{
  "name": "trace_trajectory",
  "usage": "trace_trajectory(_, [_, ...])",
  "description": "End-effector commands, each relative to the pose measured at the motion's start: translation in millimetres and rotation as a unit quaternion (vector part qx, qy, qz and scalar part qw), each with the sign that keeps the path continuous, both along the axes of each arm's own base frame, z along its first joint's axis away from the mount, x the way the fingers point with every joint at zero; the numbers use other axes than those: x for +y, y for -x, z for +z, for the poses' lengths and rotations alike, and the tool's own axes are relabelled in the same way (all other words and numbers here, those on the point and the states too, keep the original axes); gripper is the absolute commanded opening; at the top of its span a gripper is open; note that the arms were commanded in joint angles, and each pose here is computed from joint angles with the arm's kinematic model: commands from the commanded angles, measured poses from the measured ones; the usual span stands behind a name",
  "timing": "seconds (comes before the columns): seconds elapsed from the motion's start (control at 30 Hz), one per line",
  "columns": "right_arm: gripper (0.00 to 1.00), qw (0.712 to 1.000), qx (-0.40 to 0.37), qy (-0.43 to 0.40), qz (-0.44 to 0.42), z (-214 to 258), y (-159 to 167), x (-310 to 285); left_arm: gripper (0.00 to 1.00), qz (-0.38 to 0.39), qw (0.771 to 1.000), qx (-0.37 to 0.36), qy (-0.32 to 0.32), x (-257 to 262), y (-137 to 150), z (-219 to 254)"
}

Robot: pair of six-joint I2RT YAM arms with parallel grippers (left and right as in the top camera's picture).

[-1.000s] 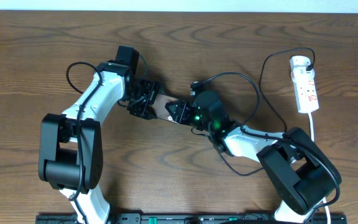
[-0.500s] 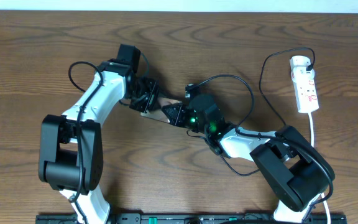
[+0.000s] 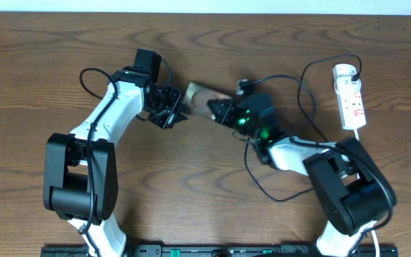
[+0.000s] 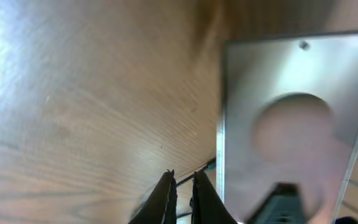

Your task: Plug charger to phone and switch on socket

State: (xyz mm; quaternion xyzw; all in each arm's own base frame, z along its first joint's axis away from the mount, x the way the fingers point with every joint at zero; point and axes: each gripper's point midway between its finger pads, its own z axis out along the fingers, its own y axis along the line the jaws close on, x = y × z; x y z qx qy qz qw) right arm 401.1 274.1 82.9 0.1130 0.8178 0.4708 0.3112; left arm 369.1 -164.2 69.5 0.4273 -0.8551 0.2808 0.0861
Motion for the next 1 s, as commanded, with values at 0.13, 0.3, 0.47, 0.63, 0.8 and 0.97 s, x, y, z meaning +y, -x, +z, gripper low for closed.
trace_trajectory(0.13, [0.01,0.996,-0.003,-0.064,-0.061,48.7,-17.5,-16.9,0.09,-0.107,0.986,-0.124,0.012,-6.5,-19.8,9.7])
trace_trajectory(0.3, [0.01,0.988,0.03,-0.122,-0.093,57.0,-24.0,-22.8,0.16,-0.189,0.951,-0.231,0.085,-32.2,-32.3,37.2])
trace_trajectory(0.47, [0.01,0.976,0.042,-0.18,-0.112,72.7,-30.7,-27.3,0.46,-0.201,0.928,-0.292,0.119,-43.8,-47.3,57.7])
trace_trajectory(0.63, [0.01,0.967,0.033,-0.218,-0.128,88.1,-37.0,-32.2,0.57,-0.202,0.917,-0.315,0.139,-49.3,-53.5,69.0])
trace_trajectory(0.8, [0.01,0.955,0.063,-0.254,-0.143,90.1,-39.6,-36.6,0.57,-0.172,0.916,-0.326,0.158,-53.1,-66.1,82.7])
trace_trajectory(0.97, [0.01,0.944,0.087,-0.281,-0.147,91.6,-38.3,-33.8,0.57,-0.143,0.904,-0.36,0.183,-57.9,-84.2,106.7])
